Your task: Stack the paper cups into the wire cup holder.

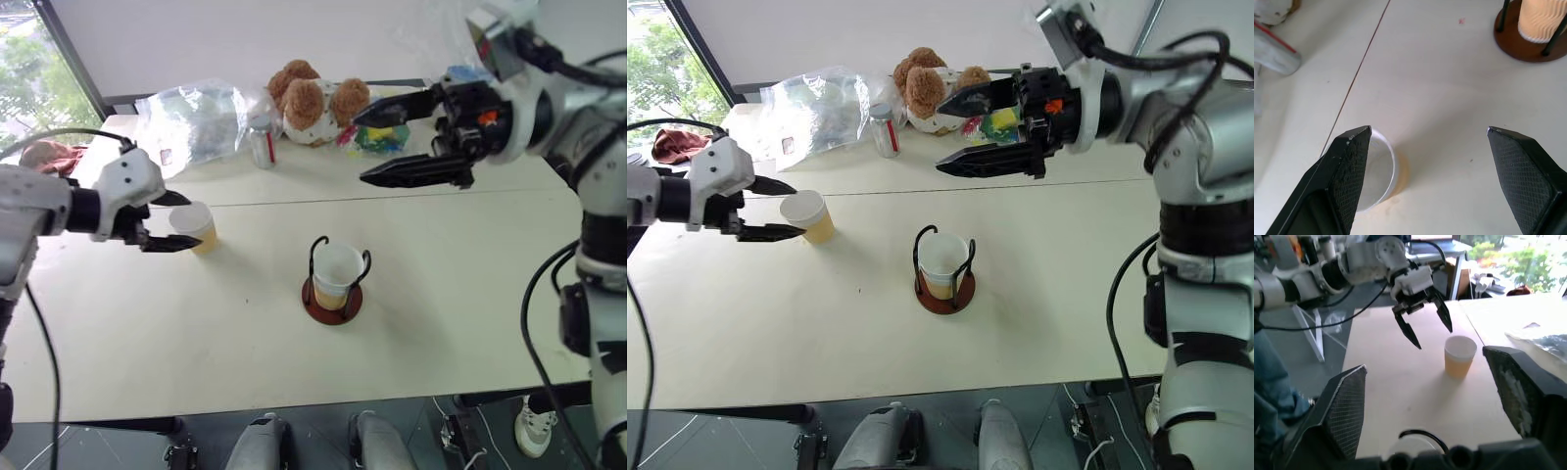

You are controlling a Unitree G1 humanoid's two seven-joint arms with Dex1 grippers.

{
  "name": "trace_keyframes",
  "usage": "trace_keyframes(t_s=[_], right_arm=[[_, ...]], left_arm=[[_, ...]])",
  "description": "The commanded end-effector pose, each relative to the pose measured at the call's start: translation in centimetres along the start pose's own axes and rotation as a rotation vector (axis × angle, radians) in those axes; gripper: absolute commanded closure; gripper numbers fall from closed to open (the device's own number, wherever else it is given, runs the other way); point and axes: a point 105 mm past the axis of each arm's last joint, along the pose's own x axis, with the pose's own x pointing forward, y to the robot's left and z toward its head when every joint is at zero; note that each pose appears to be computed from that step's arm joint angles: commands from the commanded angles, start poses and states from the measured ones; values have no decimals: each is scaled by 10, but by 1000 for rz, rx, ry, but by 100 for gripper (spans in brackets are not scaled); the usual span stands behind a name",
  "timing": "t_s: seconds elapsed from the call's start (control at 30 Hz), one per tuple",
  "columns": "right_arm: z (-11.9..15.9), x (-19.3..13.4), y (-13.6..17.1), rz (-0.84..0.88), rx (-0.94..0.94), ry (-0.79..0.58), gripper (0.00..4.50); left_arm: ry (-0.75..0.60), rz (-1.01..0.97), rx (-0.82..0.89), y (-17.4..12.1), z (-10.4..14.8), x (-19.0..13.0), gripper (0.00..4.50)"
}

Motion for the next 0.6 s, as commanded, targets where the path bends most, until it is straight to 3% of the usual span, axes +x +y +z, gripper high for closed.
trace_keyframes(t_s=[0.03,0.3,0.6], right_arm=[[3,-2,12,-83,18,-85,38],[-43,-3,19,-292,70,-1,38],[-65,-10,34,-340,82,117,38]], left_arm=[[108,16,82,9,-13,-7,60],[184,18,157,27,-30,1,60],[173,-71,179,29,-30,21,60]])
